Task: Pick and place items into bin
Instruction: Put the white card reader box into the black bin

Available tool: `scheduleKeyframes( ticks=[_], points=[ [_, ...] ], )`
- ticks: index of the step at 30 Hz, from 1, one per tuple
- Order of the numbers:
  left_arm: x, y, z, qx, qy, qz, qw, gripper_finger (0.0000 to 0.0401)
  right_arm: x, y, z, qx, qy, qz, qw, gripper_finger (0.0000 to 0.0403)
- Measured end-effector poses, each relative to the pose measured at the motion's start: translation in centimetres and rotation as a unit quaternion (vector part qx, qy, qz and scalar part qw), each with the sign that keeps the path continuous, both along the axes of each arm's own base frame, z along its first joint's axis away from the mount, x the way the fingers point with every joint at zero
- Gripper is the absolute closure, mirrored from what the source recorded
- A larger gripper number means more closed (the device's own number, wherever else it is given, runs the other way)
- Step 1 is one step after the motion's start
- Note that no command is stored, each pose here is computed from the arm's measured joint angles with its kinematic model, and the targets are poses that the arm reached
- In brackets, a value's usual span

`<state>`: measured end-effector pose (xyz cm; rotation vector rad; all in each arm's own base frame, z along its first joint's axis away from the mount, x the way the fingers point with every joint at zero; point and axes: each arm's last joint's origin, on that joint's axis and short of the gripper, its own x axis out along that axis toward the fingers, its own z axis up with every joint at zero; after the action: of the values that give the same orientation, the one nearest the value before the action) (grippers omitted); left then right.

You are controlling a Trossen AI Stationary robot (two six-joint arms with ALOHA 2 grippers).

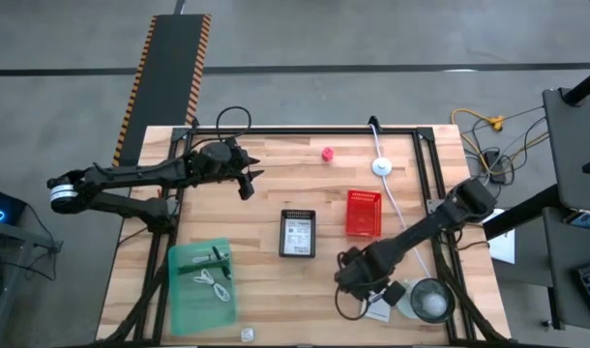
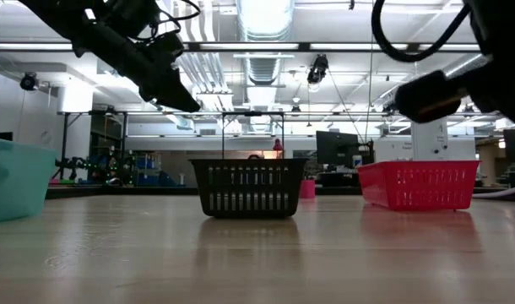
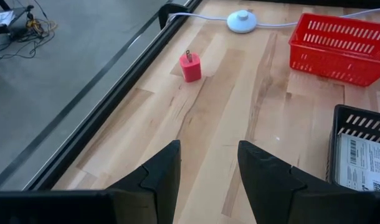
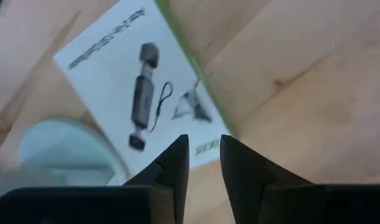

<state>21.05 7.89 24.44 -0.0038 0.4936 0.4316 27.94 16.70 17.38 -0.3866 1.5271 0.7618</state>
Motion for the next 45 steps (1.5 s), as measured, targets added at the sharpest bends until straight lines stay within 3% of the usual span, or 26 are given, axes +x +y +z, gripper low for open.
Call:
scheduleKeyframes(
  ticks=[10, 15, 31, 41, 45],
  points=[
    [0.0, 0.0, -0.1, -0.011, -0.003, 0.006, 1.000, 0.0257, 0.7, 0.3, -0.9, 0.000, -0.029, 0.007, 1.000, 0.0339],
    [-0.1, 0.0, -0.2, -0.011, -0.002, 0.006, 1.000, 0.0257, 0.6, 0.4, -1.0, -0.003, -0.022, -0.021, 1.000, 0.0338],
    [-0.1, 0.0, -0.2, -0.011, -0.002, 0.005, 1.000, 0.0257, -0.4, 0.8, -3.1, 0.009, -0.036, 0.002, 0.999, 0.0267],
    [-0.1, 0.0, -0.2, -0.011, -0.002, 0.005, 1.000, 0.0257, -0.9, 0.4, -3.8, 0.013, -0.042, 0.061, 0.997, 0.0297],
    [-0.1, 0.0, -0.2, -0.011, -0.002, 0.005, 1.000, 0.0257, -0.1, 0.5, -3.8, 0.028, -0.073, 0.043, 0.996, 0.0323]
  ],
)
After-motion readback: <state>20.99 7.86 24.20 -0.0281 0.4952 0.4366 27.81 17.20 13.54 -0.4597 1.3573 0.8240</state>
